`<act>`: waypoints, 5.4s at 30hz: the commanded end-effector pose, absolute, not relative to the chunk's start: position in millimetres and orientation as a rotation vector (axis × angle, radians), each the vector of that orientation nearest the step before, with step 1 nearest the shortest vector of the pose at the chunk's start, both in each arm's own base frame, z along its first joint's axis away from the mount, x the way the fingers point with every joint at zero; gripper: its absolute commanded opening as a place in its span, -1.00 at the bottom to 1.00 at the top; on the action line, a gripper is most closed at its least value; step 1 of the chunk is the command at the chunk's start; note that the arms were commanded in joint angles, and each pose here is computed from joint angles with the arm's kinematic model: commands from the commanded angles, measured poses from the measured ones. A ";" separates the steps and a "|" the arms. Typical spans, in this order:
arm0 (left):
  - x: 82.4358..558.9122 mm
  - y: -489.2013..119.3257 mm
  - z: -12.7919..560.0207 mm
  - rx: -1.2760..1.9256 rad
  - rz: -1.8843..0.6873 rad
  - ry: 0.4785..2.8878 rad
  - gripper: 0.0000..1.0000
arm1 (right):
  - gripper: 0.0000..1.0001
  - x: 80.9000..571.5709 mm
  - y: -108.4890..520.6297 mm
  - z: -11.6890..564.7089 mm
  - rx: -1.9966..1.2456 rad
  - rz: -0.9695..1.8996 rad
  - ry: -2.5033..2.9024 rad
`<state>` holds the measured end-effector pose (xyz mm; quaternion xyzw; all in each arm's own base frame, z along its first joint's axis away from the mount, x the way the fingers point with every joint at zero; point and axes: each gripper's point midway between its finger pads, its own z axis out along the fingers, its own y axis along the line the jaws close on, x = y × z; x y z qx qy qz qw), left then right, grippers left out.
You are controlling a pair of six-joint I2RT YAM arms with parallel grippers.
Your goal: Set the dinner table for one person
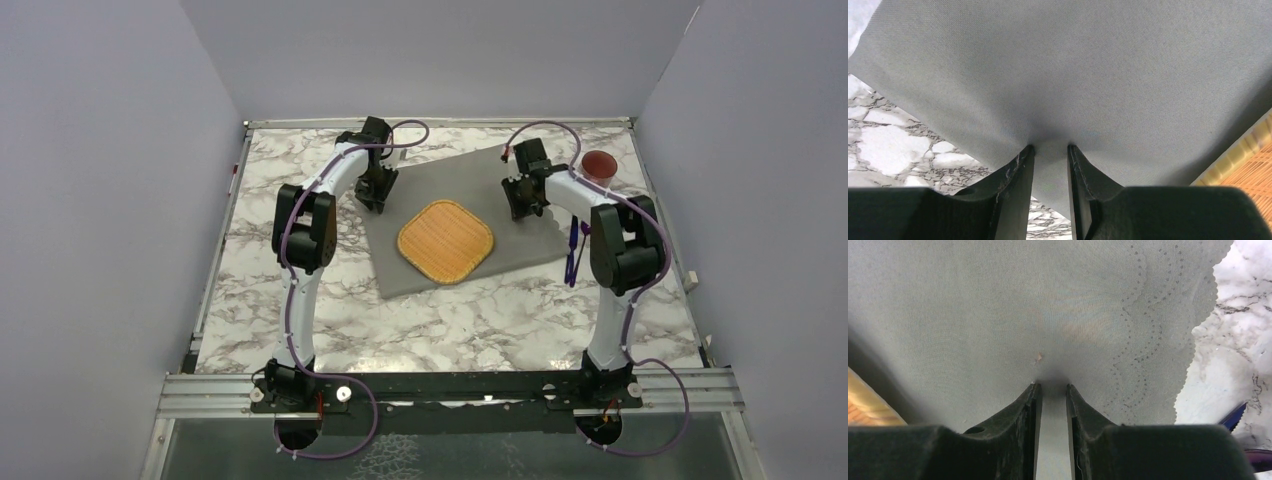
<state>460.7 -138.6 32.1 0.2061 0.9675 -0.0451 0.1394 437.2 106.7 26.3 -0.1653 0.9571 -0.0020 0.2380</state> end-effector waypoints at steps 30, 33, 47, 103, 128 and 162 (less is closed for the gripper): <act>401.7 -96.3 35.5 0.599 0.028 2.950 -0.34 | -0.57 269.1 87.3 5.3 -0.709 0.201 2.894; 399.5 -92.5 36.5 0.600 0.055 2.952 -0.35 | -0.59 267.4 90.4 6.0 -0.720 0.230 2.899; 418.6 -82.7 29.4 0.544 0.144 2.948 -0.36 | -0.65 270.8 100.2 7.2 -0.925 0.300 2.872; 414.6 -140.3 2.3 0.757 -0.118 2.879 -0.45 | -0.67 286.6 128.0 26.1 -0.886 0.465 2.789; 413.1 -103.4 6.1 0.753 0.095 2.901 -0.47 | -0.69 274.5 161.4 11.6 -0.997 0.529 2.796; 366.9 -174.5 91.2 0.874 -0.597 2.648 -0.19 | 0.33 279.8 250.7 72.1 -1.008 1.272 2.457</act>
